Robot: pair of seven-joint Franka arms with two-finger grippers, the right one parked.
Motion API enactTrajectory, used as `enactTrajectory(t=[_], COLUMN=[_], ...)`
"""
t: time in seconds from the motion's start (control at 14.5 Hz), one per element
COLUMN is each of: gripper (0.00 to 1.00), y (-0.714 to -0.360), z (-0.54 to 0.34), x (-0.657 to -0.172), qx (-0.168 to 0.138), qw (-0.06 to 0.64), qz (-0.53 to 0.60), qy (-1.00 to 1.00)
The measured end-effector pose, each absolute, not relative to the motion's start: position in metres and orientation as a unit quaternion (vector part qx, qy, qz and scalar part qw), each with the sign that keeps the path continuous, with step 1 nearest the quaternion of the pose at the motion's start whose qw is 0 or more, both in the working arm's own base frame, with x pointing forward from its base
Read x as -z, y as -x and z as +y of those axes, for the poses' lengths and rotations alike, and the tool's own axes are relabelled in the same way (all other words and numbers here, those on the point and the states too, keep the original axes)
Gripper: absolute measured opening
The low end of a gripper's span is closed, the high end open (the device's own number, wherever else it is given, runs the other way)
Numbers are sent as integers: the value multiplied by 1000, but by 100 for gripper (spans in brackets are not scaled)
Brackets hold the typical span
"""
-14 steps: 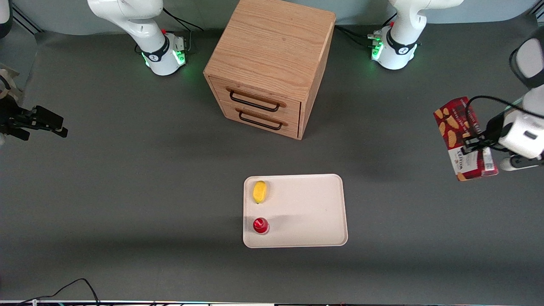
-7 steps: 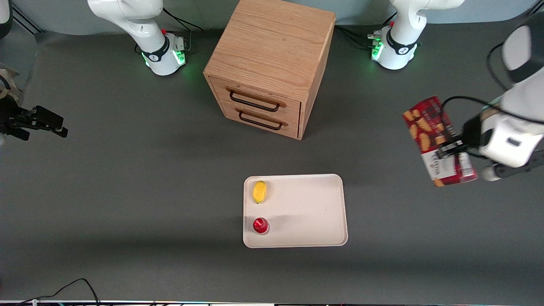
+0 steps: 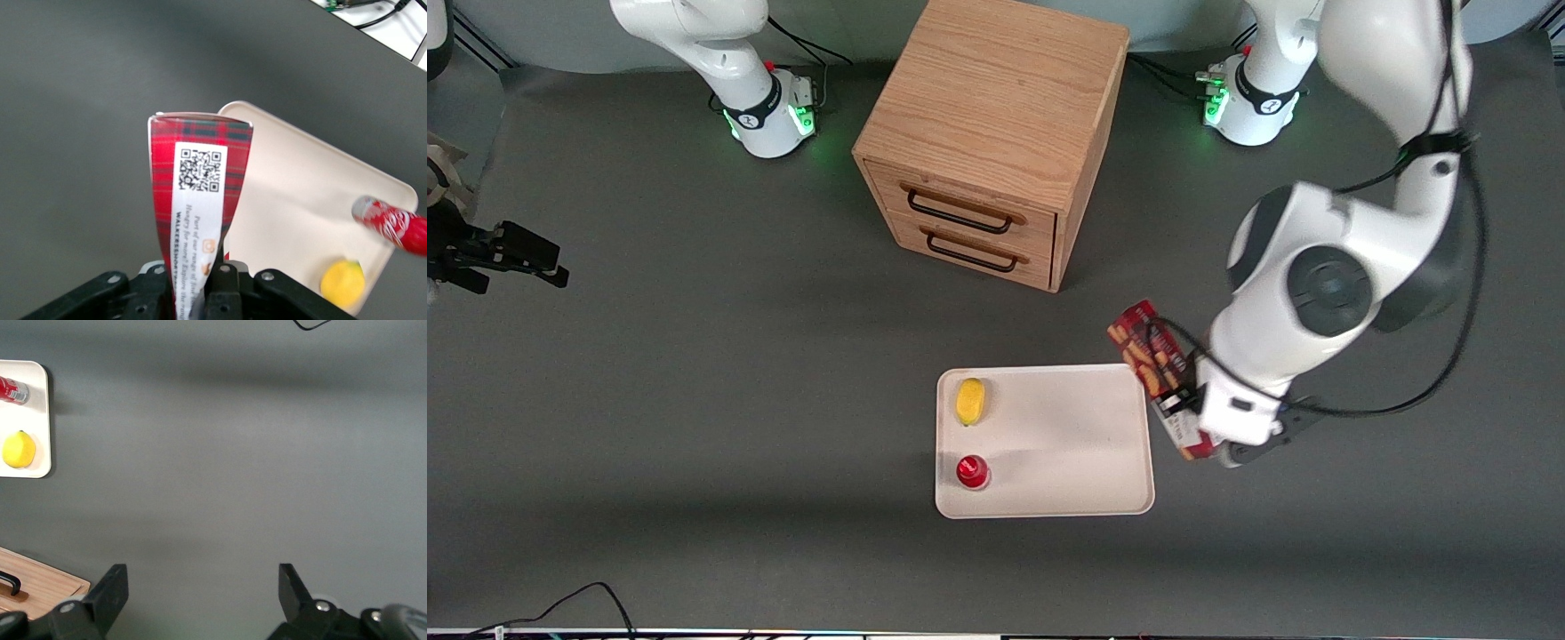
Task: Place red cookie box on tray
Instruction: 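Lift the box and carry it over the white tray, then lower the box onto the tray beside the red object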
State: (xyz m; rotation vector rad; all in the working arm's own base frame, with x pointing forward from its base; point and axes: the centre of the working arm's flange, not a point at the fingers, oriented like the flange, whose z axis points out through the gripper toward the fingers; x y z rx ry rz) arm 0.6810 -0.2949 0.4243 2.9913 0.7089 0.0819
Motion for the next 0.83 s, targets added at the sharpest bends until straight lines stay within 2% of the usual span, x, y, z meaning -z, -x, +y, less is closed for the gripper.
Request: enactTrajectory(t=[0.34,0.83], gripper=[18,18], y=[-705,-708], z=[-314,-324], x=[-326,-262], qx=[-66,-98], qw=[26,28], qz=[208,182], qy=[-976,-978])
